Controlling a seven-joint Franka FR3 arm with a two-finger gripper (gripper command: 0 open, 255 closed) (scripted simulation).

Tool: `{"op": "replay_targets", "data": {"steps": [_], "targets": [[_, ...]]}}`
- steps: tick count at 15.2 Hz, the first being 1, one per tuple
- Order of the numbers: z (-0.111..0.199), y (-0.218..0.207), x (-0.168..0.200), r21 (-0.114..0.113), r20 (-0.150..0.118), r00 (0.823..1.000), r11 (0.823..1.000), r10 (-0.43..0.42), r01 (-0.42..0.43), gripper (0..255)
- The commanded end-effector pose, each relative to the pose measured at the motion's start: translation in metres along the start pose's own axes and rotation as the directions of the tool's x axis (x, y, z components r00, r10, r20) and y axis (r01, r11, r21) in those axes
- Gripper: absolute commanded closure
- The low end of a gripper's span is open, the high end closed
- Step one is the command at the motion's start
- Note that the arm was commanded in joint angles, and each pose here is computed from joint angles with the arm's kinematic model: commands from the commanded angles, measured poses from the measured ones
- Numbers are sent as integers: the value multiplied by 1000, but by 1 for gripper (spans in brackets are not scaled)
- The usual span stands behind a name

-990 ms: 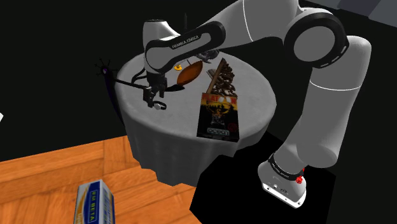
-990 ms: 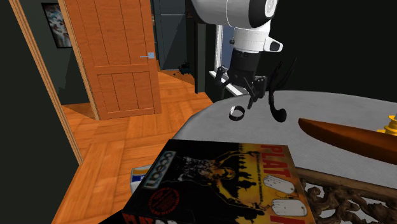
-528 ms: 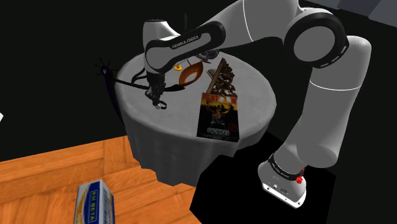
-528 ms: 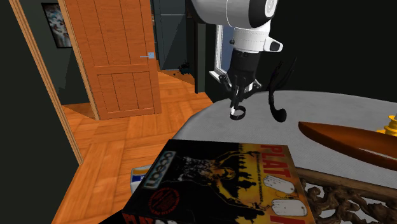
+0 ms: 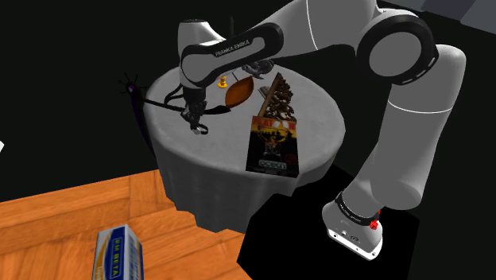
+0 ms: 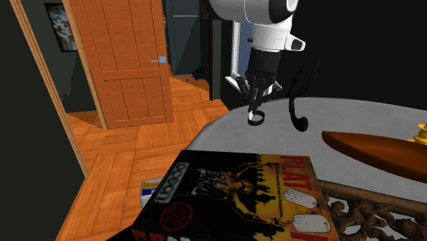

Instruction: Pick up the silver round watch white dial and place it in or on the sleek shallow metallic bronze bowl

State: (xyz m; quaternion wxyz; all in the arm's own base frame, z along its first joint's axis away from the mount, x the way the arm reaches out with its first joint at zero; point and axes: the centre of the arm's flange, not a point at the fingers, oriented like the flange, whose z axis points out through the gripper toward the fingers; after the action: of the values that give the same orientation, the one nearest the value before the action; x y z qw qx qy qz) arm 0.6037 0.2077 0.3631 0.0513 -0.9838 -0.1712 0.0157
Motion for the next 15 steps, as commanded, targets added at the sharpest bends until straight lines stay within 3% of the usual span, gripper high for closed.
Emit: {"op": "replay_targets", "data": {"steps": [1, 15], "targets": [[-9, -1, -1, 0, 0, 1000, 1000, 0, 0, 255], [-83, -9, -2, 0, 0, 1000, 1000, 0, 0, 255]]}}
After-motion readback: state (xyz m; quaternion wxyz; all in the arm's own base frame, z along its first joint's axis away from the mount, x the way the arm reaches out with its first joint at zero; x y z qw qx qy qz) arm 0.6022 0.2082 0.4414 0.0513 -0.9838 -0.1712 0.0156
